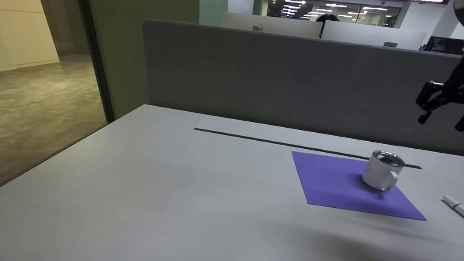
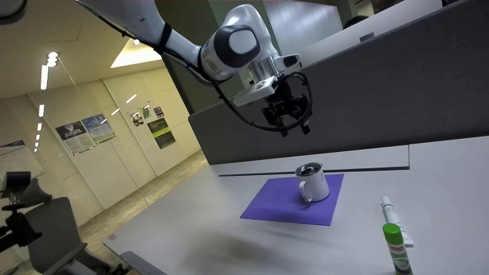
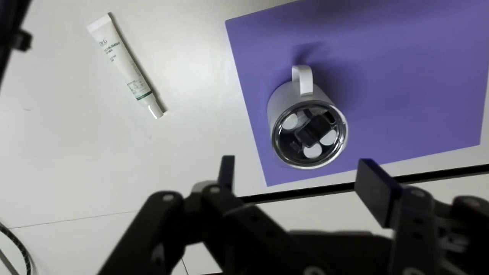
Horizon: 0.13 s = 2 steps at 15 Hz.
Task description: Poke the black thing on the mug
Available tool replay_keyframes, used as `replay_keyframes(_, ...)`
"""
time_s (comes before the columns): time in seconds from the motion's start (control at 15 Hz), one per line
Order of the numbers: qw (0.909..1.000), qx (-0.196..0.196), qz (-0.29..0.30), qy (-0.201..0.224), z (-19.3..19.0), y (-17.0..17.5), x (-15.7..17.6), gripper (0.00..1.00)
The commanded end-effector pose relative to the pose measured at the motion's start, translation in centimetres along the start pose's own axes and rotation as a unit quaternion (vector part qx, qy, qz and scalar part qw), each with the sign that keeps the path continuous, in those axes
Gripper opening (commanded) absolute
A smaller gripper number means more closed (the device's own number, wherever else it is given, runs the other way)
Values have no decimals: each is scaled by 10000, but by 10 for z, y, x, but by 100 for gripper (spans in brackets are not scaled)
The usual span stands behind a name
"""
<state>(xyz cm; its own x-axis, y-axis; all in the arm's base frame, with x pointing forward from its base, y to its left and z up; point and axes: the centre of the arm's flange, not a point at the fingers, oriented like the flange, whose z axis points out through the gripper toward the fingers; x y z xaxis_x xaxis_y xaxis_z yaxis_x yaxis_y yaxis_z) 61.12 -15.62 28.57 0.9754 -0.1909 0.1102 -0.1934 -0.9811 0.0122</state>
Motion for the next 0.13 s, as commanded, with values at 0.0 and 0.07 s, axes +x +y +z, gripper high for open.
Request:
replay_keyframes(0.0, 10000, -10, -1, -4, 0, 0, 0, 87)
replay_keyframes(0.07, 10000, -11, -1, -8, 0, -1, -1, 87)
